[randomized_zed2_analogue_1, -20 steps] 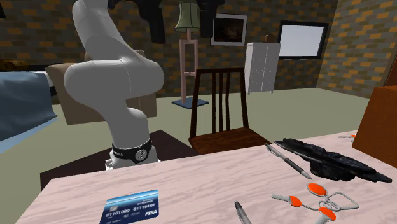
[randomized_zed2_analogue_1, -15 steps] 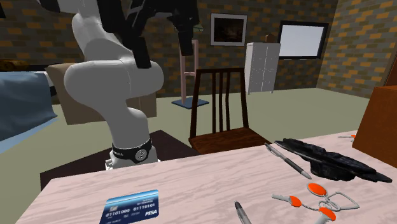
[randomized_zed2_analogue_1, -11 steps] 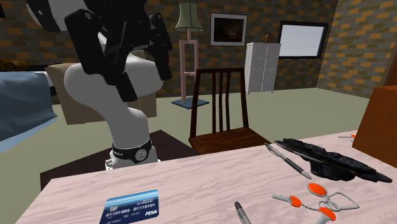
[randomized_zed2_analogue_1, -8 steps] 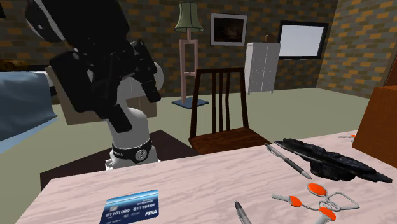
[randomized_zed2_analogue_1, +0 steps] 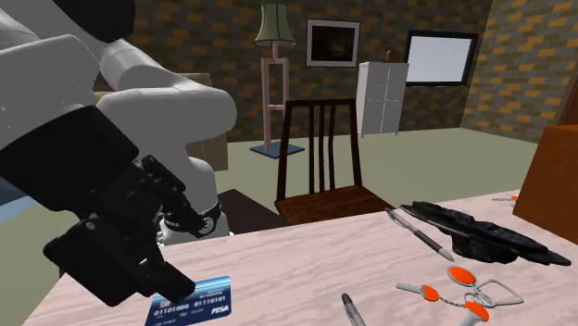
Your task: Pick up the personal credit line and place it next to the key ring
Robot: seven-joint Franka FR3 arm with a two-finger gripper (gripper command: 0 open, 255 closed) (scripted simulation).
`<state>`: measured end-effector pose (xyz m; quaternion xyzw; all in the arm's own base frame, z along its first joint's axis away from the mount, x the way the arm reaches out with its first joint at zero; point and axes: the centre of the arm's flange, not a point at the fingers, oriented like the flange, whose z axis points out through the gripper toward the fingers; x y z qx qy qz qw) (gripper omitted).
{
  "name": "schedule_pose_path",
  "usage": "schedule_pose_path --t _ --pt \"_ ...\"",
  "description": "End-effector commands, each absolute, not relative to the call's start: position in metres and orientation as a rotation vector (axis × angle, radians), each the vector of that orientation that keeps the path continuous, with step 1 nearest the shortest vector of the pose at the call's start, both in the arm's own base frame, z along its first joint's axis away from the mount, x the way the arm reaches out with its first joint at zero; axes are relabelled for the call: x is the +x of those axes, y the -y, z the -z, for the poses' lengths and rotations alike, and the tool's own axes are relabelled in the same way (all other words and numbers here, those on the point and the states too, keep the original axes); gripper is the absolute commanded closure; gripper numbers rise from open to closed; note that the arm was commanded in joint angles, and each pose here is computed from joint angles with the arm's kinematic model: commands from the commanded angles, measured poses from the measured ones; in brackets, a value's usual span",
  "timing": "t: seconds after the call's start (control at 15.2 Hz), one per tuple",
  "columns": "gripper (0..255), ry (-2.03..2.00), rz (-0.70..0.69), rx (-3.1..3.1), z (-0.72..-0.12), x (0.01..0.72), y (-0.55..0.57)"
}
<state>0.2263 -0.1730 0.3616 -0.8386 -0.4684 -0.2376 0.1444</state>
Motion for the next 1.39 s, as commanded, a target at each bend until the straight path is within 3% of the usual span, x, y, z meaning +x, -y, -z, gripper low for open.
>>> schedule_pose_path --t 0.0,0.92,0.99,1.32 --pt "0 1.404 0.717 -2.376 -0.346 0.231 0.177" --pt "0 1.404 0.717 -2.376 -0.317 0.240 0.161" --pt "255 1.404 0.717 -2.376 -0.317 0.240 0.161" --pt "255 1.404 0.717 -2.376 -0.317 0.240 0.161"
